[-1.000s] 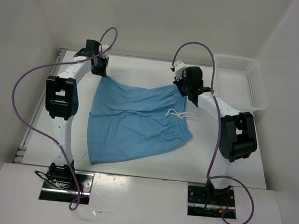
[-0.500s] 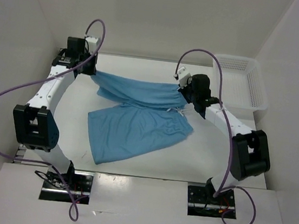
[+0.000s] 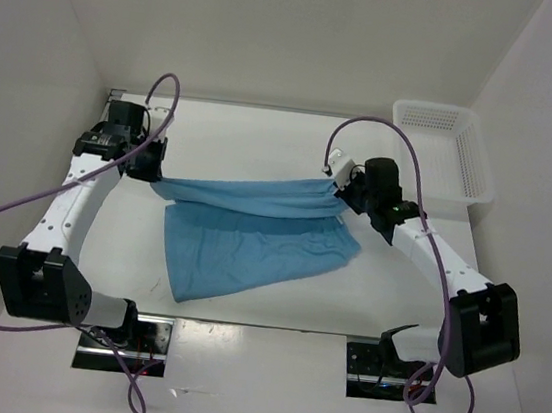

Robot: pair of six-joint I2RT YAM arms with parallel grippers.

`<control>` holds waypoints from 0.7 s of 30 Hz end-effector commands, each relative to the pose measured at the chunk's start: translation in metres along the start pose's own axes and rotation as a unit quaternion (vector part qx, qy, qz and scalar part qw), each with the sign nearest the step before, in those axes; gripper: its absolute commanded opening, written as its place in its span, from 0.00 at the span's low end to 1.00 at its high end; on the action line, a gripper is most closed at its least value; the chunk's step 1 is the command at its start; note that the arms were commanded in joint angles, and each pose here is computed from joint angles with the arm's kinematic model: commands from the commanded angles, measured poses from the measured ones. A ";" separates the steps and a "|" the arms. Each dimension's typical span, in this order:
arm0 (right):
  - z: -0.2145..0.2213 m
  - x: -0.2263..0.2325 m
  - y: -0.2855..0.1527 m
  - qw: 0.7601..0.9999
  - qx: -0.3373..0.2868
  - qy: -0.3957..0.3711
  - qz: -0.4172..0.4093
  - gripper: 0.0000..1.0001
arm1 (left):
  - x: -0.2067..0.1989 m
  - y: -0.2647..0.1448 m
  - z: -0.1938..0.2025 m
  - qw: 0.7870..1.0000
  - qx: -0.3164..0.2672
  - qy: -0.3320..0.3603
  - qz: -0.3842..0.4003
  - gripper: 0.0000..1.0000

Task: Fold and stack the shorts
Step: Fold the shorts

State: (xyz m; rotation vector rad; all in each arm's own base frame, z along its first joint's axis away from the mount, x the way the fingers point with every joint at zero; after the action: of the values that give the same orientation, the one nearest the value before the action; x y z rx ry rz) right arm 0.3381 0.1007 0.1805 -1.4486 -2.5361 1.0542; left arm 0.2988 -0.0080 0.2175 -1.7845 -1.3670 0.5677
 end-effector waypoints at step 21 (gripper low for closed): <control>0.097 0.041 -0.081 0.959 0.107 -0.227 -0.134 0.04 | -0.110 -0.071 0.118 0.951 0.200 0.042 0.231 0.06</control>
State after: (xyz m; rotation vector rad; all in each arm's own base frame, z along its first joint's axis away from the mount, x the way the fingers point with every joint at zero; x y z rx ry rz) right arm 0.2384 0.0602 0.1497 -1.0273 -2.6629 1.5239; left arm 0.1457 -0.0642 0.1901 -1.7516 -0.7493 0.9008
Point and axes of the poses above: each gripper's point midway between its finger pads, its own y axis out along the fingers, its own x axis along the line the jaws close on, z = x × y, the point moved 5 cm from there along -y, back along the fingers, and after that the axes turned 15 degrees about y, right-handed, at the moved point
